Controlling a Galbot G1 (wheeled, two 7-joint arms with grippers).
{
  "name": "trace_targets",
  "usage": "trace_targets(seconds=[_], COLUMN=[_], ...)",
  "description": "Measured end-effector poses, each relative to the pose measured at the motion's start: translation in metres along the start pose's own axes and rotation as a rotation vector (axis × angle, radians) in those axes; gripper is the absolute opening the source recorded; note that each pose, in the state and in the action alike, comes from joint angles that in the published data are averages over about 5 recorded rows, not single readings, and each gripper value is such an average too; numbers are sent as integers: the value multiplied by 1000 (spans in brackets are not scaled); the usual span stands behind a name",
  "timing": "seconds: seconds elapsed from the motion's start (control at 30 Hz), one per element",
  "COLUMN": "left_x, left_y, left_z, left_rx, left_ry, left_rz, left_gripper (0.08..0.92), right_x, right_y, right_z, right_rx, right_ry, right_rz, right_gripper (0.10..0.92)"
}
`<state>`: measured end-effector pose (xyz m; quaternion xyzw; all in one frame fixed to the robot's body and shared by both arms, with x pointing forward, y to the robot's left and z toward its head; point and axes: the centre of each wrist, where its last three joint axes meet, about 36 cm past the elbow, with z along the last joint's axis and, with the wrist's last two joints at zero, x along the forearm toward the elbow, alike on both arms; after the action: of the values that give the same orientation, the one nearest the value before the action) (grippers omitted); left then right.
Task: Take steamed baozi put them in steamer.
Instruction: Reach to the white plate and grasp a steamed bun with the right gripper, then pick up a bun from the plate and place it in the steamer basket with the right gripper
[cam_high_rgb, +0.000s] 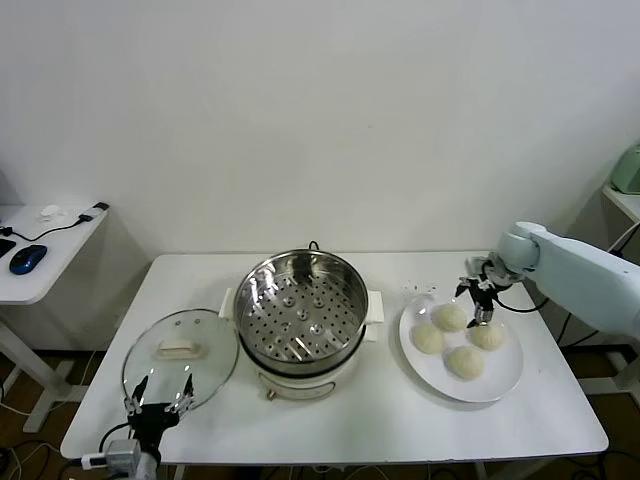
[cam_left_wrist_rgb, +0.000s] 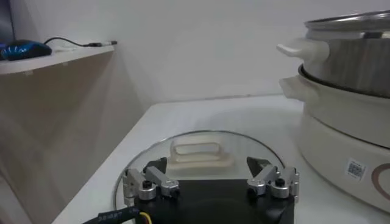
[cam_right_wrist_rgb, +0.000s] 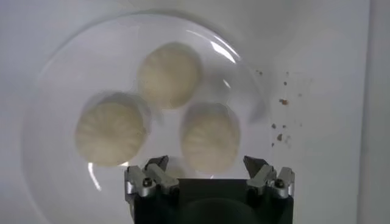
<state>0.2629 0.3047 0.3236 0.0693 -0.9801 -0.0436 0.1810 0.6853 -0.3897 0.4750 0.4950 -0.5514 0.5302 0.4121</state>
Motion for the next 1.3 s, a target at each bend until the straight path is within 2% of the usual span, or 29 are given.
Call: trace_targets(seconds=[0.3, 0.53, 0.9, 1.1, 1.3], left_x=[0, 0, 2, 3, 4], left_y=[0, 0, -3, -6, -6], left_z=[1, 3, 8, 8, 5], left_rx=[-1, -1, -8, -9, -12], left_ry=[3, 7, 17, 17, 10], left_rz=[-1, -2, 7, 9, 9], left_gripper=[823, 823, 823, 823, 823], right_x=[-14, -19, -22, 2, 70], right_y=[-7, -9, -11, -22, -53], right_z=[-5, -7, -10, -17, -51], right_rx=[-35, -53, -55, -15, 100], right_ry=[13, 17, 13, 7, -19], right_rz=[-6, -27, -47, -45, -6], right_gripper=[819, 701, 644, 636, 639])
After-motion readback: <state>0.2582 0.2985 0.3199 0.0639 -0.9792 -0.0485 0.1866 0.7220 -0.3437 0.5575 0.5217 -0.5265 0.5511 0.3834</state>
